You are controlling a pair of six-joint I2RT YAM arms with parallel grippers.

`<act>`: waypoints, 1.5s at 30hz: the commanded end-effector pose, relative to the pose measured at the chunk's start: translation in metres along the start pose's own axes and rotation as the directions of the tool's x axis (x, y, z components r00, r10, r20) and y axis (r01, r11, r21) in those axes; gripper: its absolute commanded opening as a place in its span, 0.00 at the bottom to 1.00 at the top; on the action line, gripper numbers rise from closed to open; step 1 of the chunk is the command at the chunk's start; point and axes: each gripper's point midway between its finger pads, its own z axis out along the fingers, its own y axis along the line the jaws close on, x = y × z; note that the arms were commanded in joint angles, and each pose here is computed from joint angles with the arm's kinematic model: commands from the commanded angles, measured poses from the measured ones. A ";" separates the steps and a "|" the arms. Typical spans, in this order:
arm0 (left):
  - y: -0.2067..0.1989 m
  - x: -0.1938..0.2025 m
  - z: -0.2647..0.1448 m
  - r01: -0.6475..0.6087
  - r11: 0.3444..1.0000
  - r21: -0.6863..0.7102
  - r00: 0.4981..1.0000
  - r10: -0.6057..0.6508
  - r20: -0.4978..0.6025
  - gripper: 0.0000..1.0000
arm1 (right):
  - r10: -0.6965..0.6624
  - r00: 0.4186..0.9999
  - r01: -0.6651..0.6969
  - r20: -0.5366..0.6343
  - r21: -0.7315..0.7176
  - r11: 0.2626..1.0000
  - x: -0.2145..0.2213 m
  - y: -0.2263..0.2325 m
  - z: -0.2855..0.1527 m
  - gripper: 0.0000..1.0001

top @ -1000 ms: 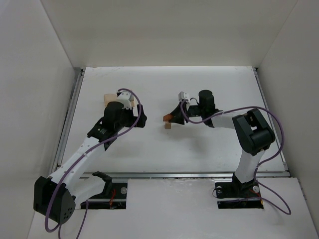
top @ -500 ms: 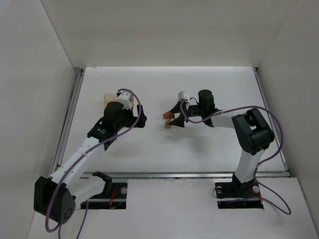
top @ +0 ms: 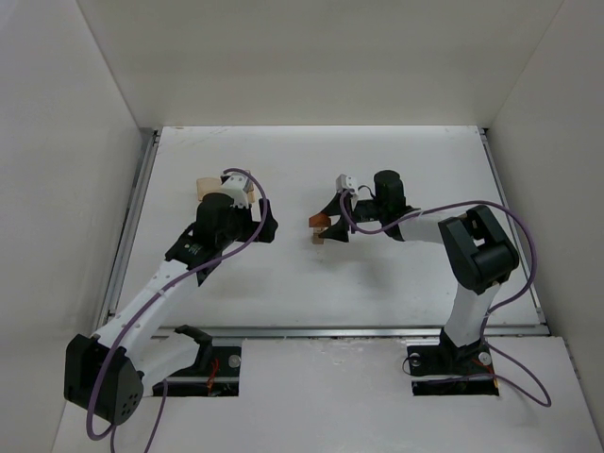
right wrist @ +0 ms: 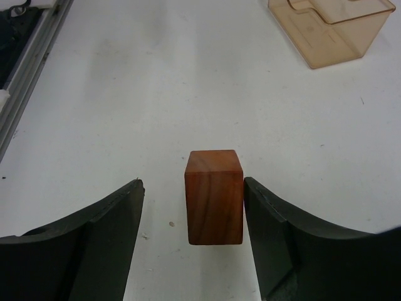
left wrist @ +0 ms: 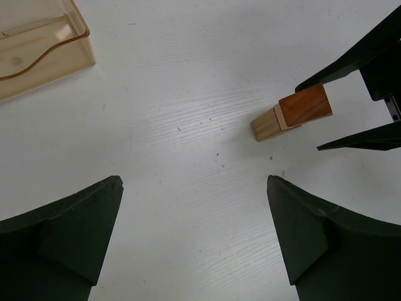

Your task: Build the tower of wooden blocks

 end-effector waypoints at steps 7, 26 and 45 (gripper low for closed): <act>-0.003 -0.009 0.001 -0.008 1.000 0.023 0.999 0.007 0.041 1.00 | -0.075 0.997 0.075 0.029 -0.016 0.997 -0.026 0.001 0.005 0.77; -0.006 -0.013 -0.001 -0.019 0.999 0.036 0.998 0.017 0.056 1.00 | -0.090 0.996 0.089 0.003 0.094 0.992 -0.055 -0.012 -0.005 1.00; 0.004 -0.025 -0.018 -0.011 1.000 0.006 0.986 0.010 0.164 1.00 | 0.521 0.786 -0.387 0.334 0.922 -0.007 -0.130 -0.138 -0.234 1.00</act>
